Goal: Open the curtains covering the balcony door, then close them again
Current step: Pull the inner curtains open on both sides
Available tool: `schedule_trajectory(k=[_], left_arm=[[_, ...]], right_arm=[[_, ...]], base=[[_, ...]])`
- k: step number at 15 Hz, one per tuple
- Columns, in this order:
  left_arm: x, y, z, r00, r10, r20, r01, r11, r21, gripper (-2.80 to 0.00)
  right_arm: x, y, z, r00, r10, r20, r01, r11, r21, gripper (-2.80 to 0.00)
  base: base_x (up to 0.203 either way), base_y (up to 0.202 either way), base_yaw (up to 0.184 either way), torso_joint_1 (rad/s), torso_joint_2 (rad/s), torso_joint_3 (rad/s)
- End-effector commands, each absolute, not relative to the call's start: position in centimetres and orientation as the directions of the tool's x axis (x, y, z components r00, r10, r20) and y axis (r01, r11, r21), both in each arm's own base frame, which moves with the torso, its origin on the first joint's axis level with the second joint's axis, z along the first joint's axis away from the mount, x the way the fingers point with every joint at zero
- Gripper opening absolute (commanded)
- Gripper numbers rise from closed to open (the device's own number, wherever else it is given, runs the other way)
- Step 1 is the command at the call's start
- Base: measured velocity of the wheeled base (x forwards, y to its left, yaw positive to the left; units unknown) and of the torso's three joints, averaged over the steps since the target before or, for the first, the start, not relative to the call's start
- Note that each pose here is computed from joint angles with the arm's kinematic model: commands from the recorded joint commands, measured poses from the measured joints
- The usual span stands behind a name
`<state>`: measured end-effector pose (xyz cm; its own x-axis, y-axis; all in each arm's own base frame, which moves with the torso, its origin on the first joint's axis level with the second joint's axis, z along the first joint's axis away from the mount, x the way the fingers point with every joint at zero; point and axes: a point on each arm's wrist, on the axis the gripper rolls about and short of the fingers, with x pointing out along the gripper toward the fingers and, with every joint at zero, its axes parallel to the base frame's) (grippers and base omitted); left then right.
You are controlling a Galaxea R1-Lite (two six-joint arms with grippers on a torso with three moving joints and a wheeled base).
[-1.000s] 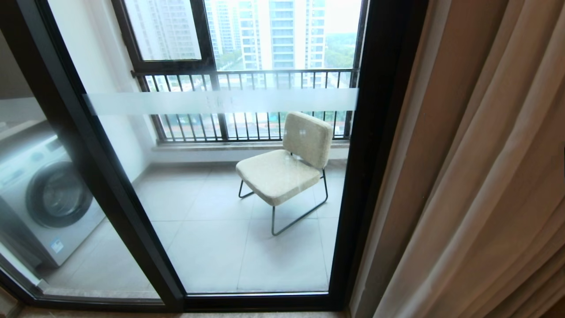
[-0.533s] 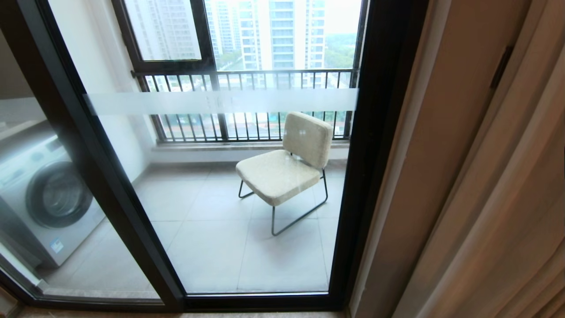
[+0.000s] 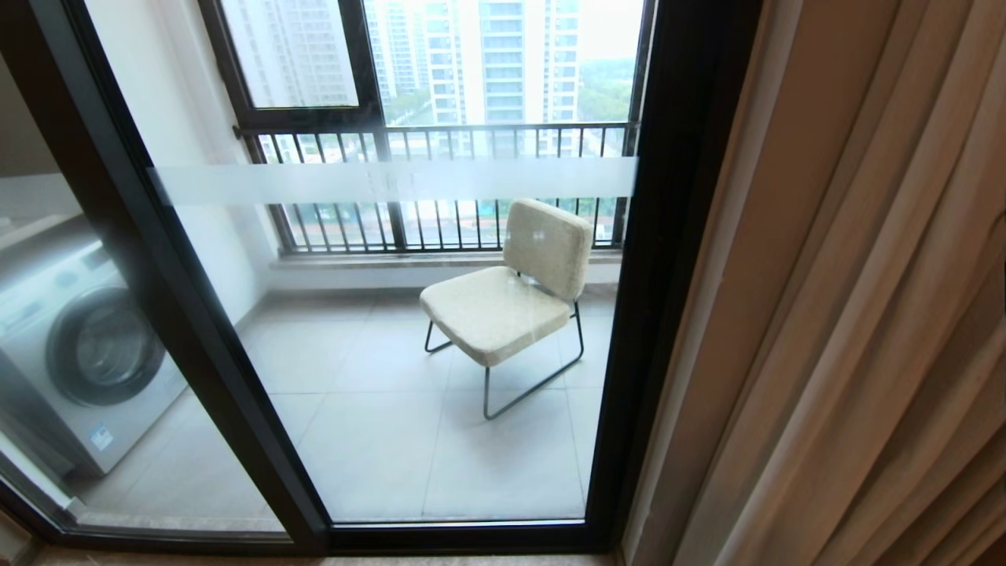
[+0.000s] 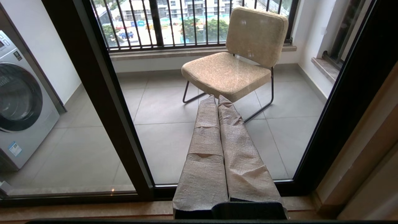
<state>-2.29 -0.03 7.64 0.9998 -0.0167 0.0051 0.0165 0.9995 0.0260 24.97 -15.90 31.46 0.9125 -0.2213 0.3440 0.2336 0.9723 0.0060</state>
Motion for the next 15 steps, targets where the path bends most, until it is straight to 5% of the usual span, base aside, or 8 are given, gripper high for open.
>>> schedule_trajectory(k=[1, 12, 13, 15], left_arm=[[-2.3, 0.0, 7.6, 1.0, -0.017, 0.006, 0.017, 1.0, 0.026, -2.8], [-2.3, 0.0, 7.6, 1.0, -0.017, 0.006, 0.017, 1.0, 0.026, -2.8], [-2.3, 0.0, 7.6, 1.0, -0.017, 0.006, 0.017, 1.0, 0.026, -2.8], [-2.3, 0.0, 7.6, 1.0, -0.017, 0.006, 0.017, 0.999, 0.028, -2.8]], right_arm=[[24.5, -11.9, 32.4, 0.919, -0.107, 0.379, 0.118, 0.993, -0.008, -2.8], [27.9, -6.7, 32.3, 0.922, 0.091, 0.377, -0.096, 0.995, -0.005, -2.8], [27.9, -6.7, 32.3, 0.922, 0.091, 0.376, -0.096, 0.995, -0.003, 0.0], [28.0, -6.7, 32.3, 0.922, 0.092, 0.375, -0.097, 0.995, -0.005, 0.0]], base=[[0.0, 0.0, 0.0, 0.0, 0.0, 0.0], [0.0, 0.0, 0.0, 0.0, 0.0, 0.0], [0.0, 0.0, 0.0, 0.0, 0.0, 0.0], [0.0, 0.0, 0.0, 0.0, 0.0, 0.0]])
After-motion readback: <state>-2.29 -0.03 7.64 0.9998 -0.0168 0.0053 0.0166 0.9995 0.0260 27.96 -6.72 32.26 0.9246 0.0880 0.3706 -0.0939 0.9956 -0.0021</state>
